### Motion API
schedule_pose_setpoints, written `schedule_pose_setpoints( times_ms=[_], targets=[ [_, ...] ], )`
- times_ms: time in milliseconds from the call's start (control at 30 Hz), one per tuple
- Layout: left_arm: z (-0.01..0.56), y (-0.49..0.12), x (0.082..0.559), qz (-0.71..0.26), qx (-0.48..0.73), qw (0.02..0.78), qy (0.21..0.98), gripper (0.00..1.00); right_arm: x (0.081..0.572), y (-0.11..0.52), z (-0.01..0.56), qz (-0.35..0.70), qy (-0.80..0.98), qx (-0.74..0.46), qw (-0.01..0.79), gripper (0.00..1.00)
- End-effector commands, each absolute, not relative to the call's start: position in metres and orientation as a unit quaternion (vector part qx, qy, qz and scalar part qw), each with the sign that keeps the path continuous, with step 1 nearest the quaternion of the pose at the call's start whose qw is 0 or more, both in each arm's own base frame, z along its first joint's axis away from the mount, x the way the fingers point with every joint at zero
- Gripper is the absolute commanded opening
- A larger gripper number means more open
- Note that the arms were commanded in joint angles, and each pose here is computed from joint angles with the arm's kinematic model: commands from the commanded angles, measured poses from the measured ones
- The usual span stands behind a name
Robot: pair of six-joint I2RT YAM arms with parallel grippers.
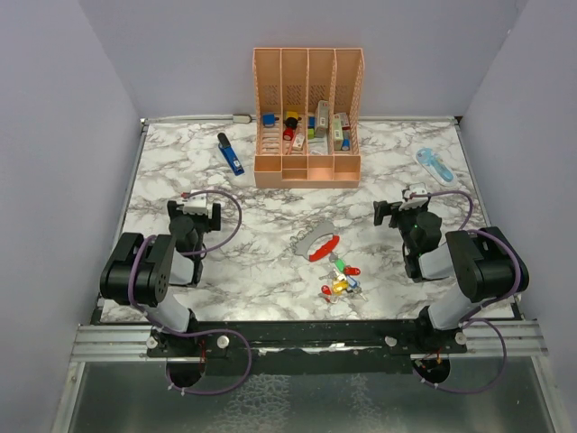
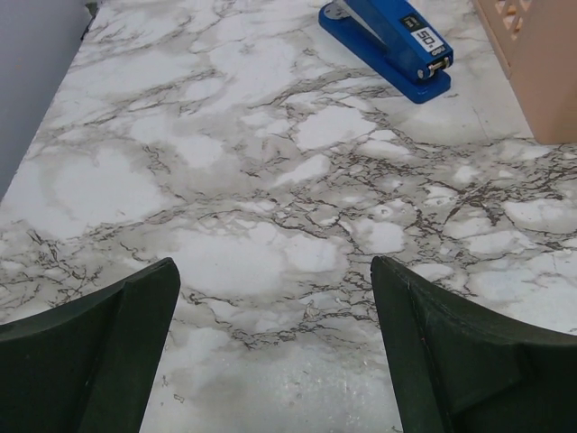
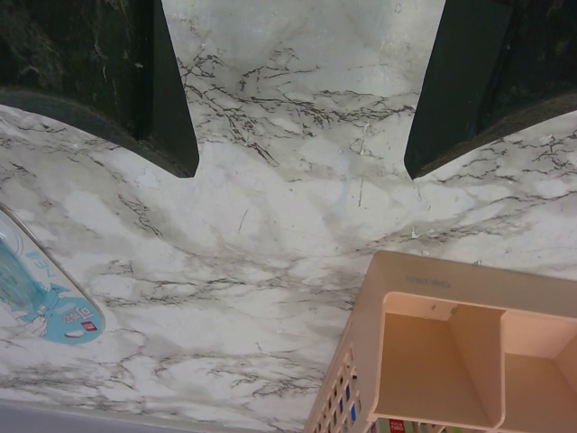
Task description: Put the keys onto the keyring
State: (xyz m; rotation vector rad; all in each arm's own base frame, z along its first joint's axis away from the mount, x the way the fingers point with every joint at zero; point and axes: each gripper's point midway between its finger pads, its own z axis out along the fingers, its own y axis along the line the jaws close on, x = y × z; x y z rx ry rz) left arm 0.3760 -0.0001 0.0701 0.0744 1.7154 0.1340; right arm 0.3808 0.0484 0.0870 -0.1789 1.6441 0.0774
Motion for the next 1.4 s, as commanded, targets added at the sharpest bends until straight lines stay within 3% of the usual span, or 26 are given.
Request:
schedule_pose_setpoints(
  times_ms=[0, 133, 267, 500, 667, 867, 1067, 1367],
  targets=[
    [0.104, -0.020, 0.373, 0.022, 0.086, 0.685, 0.723, 0.89, 0.386, 0.053, 0.097, 0.042, 0.717, -0.090, 0.690, 0.99],
    [0.136, -0.046, 0.378, -0.016, 0.162, 0.682, 0.713, 0.89, 0.390, 0.054, 0.106, 0.040, 0.718, -0.095, 0.688, 0.99],
    [0.156, -0.080, 0.383, -0.077, 0.254, 0.651, 0.712, 0.89, 0.408, 0.064, 0.132, 0.058, 0.767, -0.099, 0.632, 0.99],
    [0.142, -0.166, 0.350, -0.177, 0.395, 0.553, 0.712, 0.89, 0.371, 0.094, 0.177, 0.129, 0.766, -0.118, 0.618, 1.00],
    [0.118, -0.206, 0.332, -0.177, 0.439, 0.516, 0.714, 0.89, 0.337, 0.125, 0.159, 0.201, 0.811, -0.118, 0.536, 0.89],
    [0.087, -0.229, 0.326, -0.114, 0.503, 0.509, 0.690, 0.89, 0.309, 0.135, 0.136, 0.213, 0.863, -0.079, 0.450, 0.78],
    [0.068, -0.249, 0.310, -0.158, 0.544, 0.471, 0.676, 0.82, 0.285, 0.143, 0.119, 0.238, 0.891, -0.057, 0.383, 0.67],
    [0.067, -0.262, 0.297, -0.184, 0.605, 0.467, 0.618, 0.82, 0.259, 0.153, 0.091, 0.241, 0.915, -0.051, 0.318, 0.56]
  ],
)
